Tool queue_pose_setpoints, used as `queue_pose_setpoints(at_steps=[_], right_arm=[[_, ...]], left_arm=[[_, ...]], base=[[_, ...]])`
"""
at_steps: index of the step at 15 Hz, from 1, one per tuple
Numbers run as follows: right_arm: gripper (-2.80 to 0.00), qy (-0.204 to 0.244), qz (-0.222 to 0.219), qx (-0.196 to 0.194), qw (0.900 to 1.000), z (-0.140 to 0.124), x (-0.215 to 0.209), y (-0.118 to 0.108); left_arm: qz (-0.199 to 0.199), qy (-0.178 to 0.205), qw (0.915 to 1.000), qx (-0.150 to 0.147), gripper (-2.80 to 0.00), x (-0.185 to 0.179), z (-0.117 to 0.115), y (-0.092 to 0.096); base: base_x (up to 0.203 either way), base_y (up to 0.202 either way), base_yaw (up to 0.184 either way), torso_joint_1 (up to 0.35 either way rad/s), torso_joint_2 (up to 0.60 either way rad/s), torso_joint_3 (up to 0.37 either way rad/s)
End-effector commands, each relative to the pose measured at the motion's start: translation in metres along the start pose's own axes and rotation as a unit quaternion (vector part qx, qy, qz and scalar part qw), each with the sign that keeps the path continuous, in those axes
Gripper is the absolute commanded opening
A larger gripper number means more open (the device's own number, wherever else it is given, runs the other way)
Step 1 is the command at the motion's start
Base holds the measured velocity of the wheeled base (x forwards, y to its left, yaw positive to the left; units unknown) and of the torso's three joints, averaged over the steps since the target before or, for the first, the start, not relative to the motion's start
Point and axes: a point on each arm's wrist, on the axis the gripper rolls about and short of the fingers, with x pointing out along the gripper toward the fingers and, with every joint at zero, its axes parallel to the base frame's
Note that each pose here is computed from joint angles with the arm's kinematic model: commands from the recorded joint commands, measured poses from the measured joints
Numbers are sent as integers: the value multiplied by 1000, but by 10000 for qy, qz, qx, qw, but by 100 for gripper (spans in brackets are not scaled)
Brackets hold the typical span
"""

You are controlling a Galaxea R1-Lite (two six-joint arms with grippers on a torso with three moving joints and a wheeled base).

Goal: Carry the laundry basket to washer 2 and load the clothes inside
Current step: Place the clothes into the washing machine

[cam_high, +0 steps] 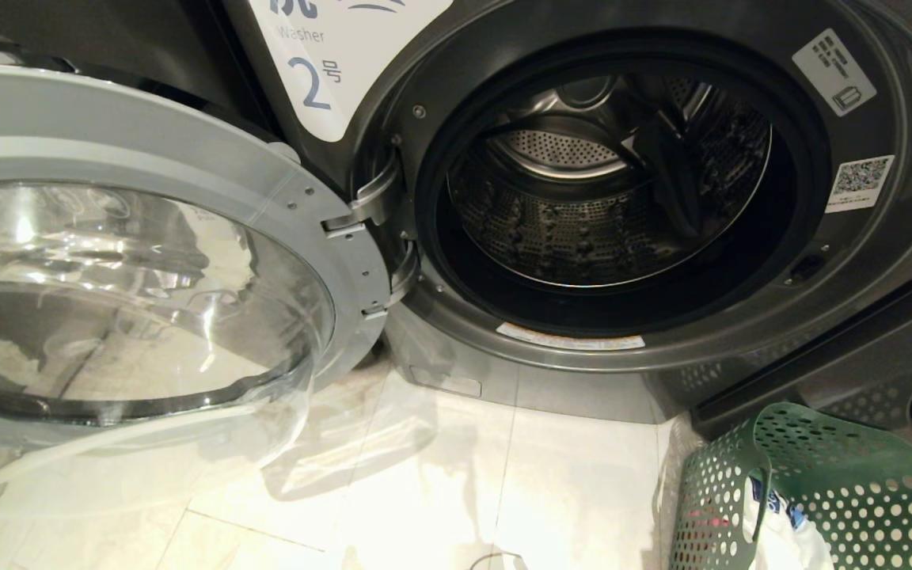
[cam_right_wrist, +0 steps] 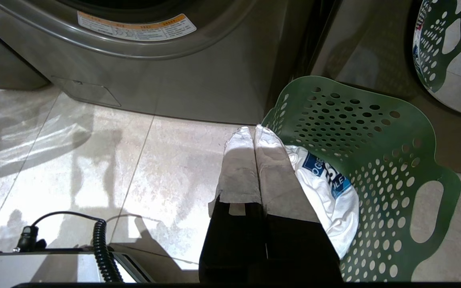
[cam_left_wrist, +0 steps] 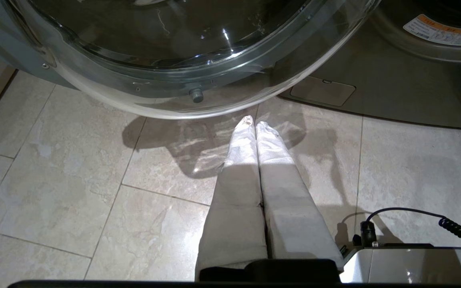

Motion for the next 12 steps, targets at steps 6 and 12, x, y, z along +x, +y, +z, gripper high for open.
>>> queue_pose_setpoints(at_steps=[6,12], right_arm=[[-280,-2,0,1,10000,0,0,0],[-280,-6,-1,1,10000,0,0,0]], left_arm=[[10,16,10000,-17,-280,0,0,0],[6,17,10000,-17,-280,0,0,0]], base=[[0,0,0,0,0,0],[0,0,0,0,0,0]])
